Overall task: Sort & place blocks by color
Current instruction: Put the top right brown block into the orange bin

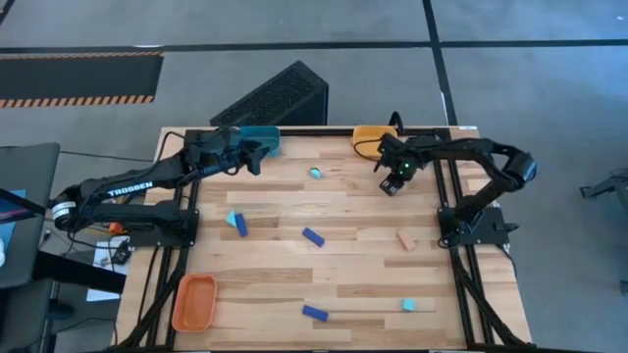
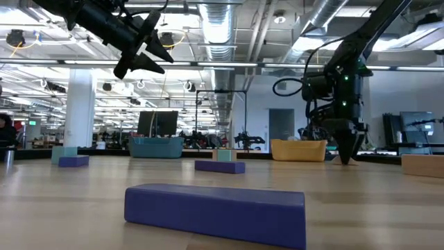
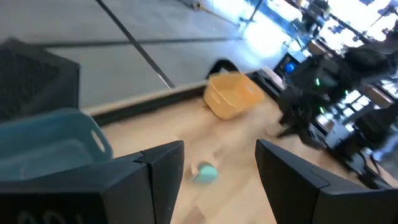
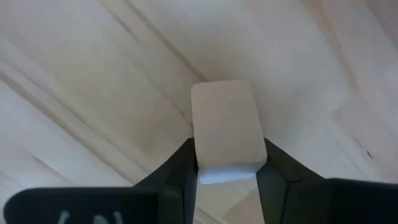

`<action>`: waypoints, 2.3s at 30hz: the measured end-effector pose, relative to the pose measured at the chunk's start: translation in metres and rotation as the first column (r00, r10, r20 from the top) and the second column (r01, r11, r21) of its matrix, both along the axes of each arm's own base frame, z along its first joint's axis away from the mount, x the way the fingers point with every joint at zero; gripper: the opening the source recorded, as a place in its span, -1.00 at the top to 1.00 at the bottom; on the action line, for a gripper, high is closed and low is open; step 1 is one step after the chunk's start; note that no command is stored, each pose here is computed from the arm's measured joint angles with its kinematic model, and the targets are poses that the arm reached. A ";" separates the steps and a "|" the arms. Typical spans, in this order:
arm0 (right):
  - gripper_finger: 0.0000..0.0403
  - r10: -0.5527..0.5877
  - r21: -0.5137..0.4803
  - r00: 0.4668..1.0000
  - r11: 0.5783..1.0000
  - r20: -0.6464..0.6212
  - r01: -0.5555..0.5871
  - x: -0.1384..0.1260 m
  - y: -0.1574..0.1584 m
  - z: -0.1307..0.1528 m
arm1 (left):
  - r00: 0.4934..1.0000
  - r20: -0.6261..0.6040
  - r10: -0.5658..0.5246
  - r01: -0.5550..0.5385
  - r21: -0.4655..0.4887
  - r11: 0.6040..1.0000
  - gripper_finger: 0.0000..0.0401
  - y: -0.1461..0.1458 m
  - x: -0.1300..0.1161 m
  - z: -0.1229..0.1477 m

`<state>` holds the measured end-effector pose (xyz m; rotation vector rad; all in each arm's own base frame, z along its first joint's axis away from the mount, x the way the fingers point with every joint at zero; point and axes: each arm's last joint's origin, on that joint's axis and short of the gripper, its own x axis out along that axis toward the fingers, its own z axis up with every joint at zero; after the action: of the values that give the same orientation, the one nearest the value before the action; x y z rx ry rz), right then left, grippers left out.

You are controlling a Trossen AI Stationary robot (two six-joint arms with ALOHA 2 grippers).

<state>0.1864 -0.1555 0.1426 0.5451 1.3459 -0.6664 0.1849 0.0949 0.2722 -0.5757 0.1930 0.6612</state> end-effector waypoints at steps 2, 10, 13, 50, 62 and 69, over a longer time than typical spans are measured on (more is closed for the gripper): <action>0.39 -0.017 -0.006 0.999 1.000 0.034 0.017 0.002 0.005 0.007 | 0.999 -0.003 -0.036 0.036 -0.019 0.999 0.06 -0.004 0.002 -0.001; 0.31 -0.071 -0.035 0.968 0.996 0.239 0.082 0.030 0.051 0.036 | 0.991 -0.016 -0.132 0.131 -0.064 0.989 0.06 -0.022 0.008 -0.004; 0.34 -0.084 -0.045 0.940 0.994 0.330 0.104 0.045 0.075 0.043 | 0.994 -0.024 -0.110 0.109 -0.037 0.993 0.06 -0.026 0.010 -0.004; 0.30 0.659 -0.587 0.722 0.675 0.208 -0.447 0.094 0.228 0.149 | 0.825 0.412 -0.387 0.500 -0.214 0.839 -0.43 -0.105 0.163 -0.050; 0.29 0.783 -0.642 0.618 0.512 0.073 -0.572 0.095 0.229 0.151 | 0.855 0.385 -0.346 0.469 -0.294 0.833 -0.42 -0.108 0.210 -0.039; 0.29 0.774 -0.676 0.623 0.521 0.117 -0.521 0.100 0.230 0.154 | 0.834 0.389 -0.392 0.517 -0.300 0.802 0.04 -0.100 0.211 -0.035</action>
<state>0.2864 0.0749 0.2969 -0.3614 0.7628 -0.2498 0.3960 -0.0048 0.2373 -0.9766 0.1640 0.0386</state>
